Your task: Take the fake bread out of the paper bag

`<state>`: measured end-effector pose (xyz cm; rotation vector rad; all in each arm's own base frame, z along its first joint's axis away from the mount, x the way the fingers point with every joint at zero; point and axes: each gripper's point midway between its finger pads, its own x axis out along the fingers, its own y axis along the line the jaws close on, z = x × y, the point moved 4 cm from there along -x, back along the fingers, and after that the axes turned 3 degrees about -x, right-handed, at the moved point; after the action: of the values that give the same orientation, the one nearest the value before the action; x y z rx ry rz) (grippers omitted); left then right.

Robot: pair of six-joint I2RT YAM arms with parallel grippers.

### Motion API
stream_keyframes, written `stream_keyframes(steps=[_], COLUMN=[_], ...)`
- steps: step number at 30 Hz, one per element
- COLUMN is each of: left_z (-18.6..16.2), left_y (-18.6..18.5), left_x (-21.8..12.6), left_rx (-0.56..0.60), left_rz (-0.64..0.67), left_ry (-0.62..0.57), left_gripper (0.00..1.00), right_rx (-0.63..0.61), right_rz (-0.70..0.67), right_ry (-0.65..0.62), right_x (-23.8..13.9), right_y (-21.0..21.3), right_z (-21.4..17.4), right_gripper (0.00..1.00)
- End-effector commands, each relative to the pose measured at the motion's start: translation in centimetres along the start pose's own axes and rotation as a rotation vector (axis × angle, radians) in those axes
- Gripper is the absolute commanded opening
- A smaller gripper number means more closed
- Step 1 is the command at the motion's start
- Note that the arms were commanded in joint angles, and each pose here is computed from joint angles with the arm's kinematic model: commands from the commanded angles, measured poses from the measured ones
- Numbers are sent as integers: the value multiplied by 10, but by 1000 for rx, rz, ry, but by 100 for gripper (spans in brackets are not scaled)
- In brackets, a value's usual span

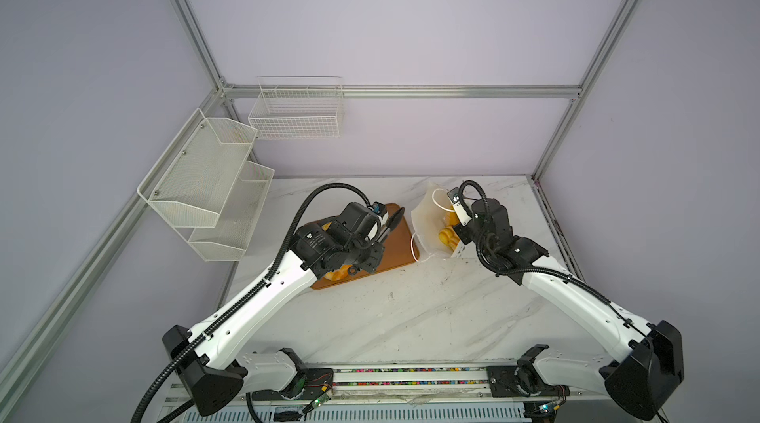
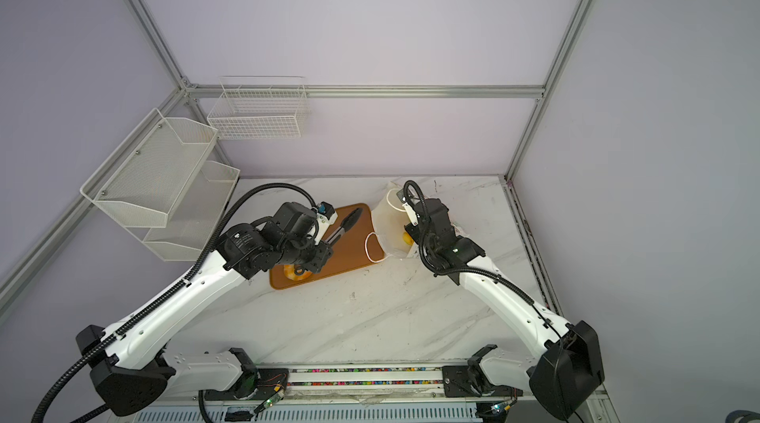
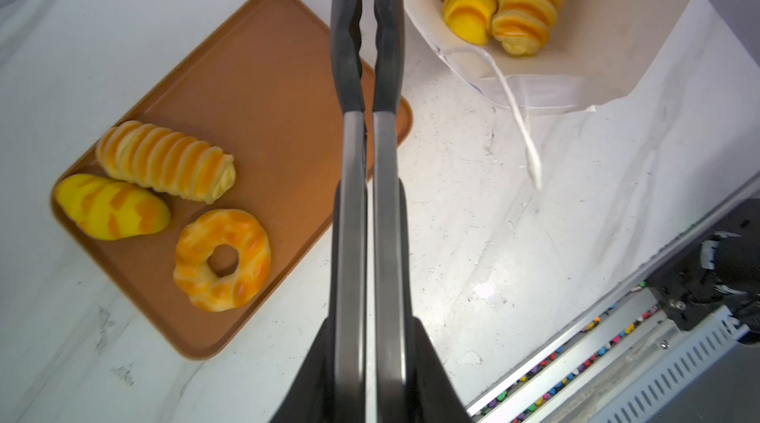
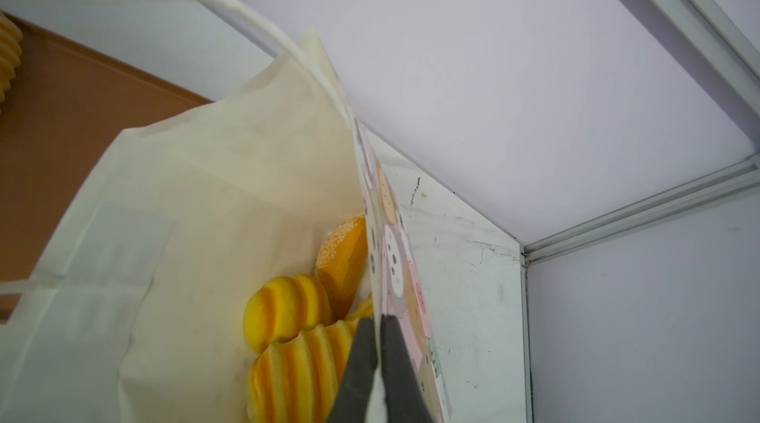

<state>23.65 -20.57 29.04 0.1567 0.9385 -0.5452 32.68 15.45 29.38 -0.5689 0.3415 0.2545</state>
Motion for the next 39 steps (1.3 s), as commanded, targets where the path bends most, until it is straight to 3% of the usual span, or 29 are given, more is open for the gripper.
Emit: stream_keyframes(steps=[1, 8, 17, 25, 27, 31, 33, 39], left_z=[41, 38, 30, 29, 28, 27, 26, 20], left_y=[-32, -45, -42, -43, -44, -44, -45, -54], left_x=[-15, 4, 13, 21, 22, 22, 22, 37], left_rx=[98, 105, 79, 72, 73, 77, 80, 126], left_rz=[-205, -274, -250, -255, -256, -255, -254, -208], left_ry=[-127, -96, -75, -60, -57, -52, -46, 50], left_gripper=[5, 4, 2, 2, 2, 1, 1, 4], right_rx=[107, 182, 237, 238, 232, 222, 226, 215], right_rz=[10, 34, 86, 110, 119, 148, 151, 236], right_ry=[-61, -82, -125, -108, -93, -73, -84, -145], right_x=[-5, -9, -9, -4, -1, 3, -1, -18], right_y=[-1, 2, 2, 1, 3, 8, 7, 15], right_z=[6, 6, 28, 43, 43, 42, 43, 42], right_gripper=[2, 12, 40, 49, 45, 11, 4, 0])
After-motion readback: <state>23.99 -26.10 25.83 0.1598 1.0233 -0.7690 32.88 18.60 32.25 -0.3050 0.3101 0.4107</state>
